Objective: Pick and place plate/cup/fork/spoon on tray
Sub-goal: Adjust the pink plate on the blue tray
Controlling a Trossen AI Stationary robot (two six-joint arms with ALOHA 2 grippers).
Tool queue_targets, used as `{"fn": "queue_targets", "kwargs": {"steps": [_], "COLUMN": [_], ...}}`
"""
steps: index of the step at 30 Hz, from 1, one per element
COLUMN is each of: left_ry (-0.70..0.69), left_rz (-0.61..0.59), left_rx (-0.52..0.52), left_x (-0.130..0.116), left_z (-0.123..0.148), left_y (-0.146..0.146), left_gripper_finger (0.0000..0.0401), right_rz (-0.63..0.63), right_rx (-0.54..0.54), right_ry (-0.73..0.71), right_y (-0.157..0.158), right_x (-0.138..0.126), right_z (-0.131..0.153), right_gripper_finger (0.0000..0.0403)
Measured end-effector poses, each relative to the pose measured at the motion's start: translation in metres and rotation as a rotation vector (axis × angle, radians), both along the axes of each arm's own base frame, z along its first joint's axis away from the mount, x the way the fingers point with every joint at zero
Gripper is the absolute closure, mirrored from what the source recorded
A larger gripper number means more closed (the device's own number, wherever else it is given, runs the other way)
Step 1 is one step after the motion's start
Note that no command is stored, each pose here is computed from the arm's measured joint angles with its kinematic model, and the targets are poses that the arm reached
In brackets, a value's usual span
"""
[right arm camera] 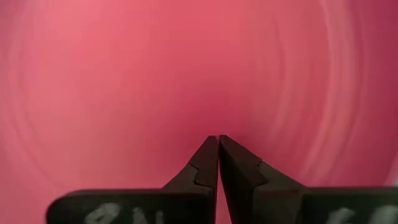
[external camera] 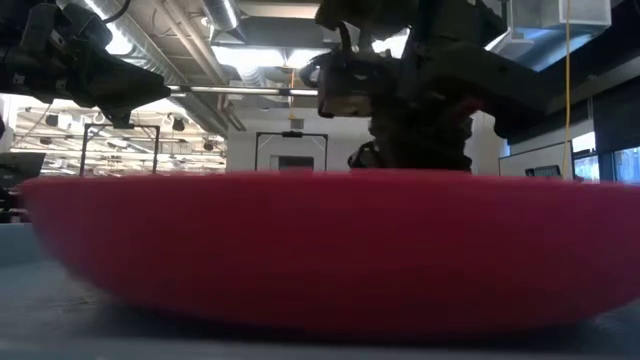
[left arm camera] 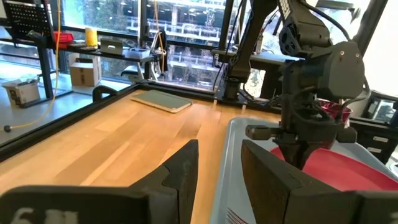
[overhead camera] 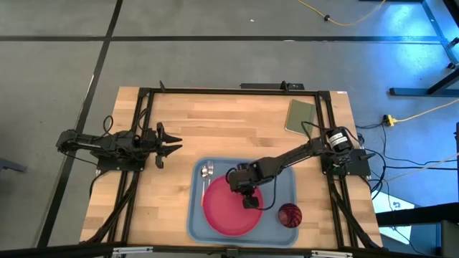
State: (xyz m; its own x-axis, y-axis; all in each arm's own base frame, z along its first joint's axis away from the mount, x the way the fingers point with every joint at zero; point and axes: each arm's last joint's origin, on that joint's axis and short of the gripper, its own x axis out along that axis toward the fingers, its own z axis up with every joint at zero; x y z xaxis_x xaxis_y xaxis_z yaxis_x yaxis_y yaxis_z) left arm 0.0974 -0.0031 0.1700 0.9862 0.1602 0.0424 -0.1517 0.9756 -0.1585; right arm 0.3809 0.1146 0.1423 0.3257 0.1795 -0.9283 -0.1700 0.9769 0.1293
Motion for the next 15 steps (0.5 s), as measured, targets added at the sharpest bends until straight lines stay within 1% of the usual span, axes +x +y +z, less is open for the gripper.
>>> {"fn": "queue_targets", "kwargs": {"steps": [15], "left_ry": [0.0], "left_rz": [0.0], "left_rx": [0.0], "left_x": [0.0], "left_z": [0.0], "left_y": [0.0], "left_gripper_finger": [0.0286], "right_rz": [-0.074], "right_rx": [-0.021], "right_ry": [0.134], "right_y": [-0.004], "right_x": [-0.013], "right_z": [-0.003], "right_gripper_finger": [0.0383]}}
